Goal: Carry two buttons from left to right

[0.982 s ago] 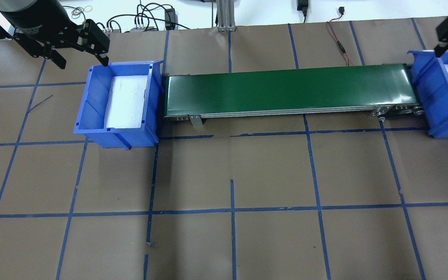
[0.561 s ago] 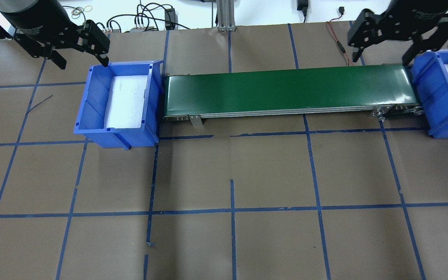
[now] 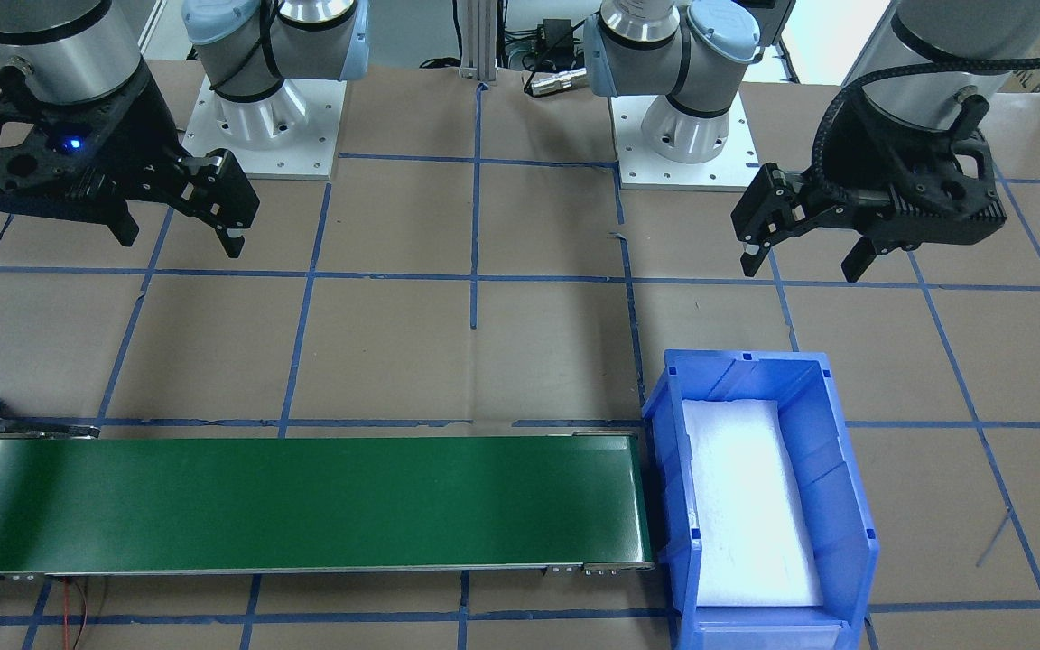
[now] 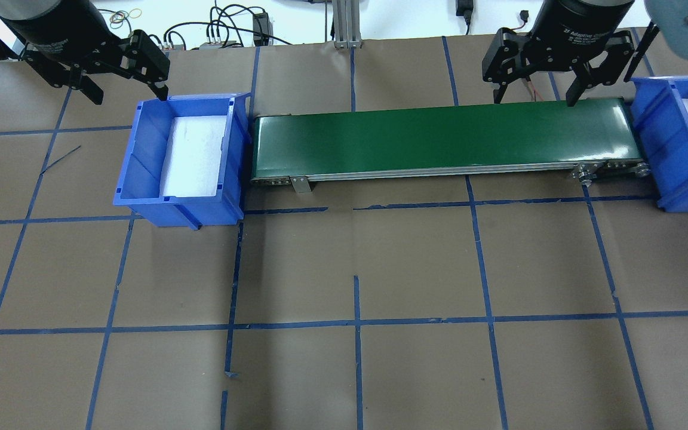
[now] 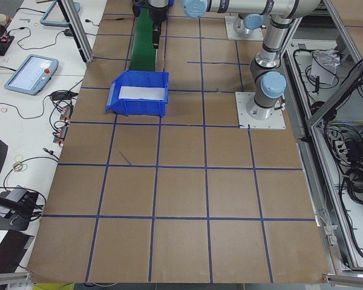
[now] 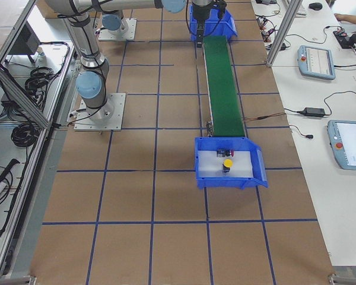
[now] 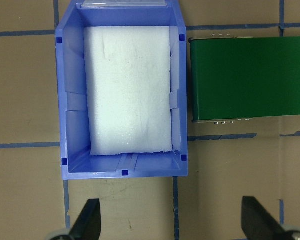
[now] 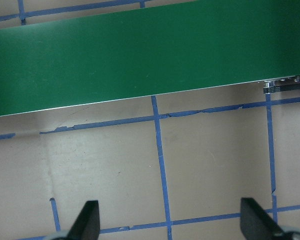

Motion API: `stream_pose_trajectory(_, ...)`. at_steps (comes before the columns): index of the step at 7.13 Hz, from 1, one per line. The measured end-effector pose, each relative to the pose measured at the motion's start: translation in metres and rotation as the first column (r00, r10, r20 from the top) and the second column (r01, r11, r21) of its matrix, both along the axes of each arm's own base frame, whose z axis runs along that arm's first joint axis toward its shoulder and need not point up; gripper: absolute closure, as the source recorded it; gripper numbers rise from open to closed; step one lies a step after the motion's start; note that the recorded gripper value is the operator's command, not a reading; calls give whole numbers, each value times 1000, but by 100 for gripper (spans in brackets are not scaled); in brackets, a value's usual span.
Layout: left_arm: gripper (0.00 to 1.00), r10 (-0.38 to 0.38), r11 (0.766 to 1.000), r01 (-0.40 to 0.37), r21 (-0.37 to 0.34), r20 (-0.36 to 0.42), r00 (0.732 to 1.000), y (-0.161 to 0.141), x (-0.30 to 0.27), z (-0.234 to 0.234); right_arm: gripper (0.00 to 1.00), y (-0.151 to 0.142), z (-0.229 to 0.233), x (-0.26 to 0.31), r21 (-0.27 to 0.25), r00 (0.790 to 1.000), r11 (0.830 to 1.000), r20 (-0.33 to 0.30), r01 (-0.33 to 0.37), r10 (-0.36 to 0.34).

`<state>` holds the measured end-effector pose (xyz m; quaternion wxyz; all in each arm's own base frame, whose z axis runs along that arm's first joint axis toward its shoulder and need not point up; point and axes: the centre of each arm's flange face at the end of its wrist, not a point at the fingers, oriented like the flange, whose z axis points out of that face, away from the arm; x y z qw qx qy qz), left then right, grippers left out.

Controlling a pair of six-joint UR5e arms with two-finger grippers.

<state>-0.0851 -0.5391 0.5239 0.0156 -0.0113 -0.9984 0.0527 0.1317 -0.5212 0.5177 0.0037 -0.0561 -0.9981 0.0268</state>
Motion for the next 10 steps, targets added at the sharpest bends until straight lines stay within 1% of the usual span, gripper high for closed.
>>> stream_pose_trajectory(10,0,-1,1000,1,-1,2,1000,0,0,0,0,-5,-1,0,-18,1000,1000,-2,6,-6)
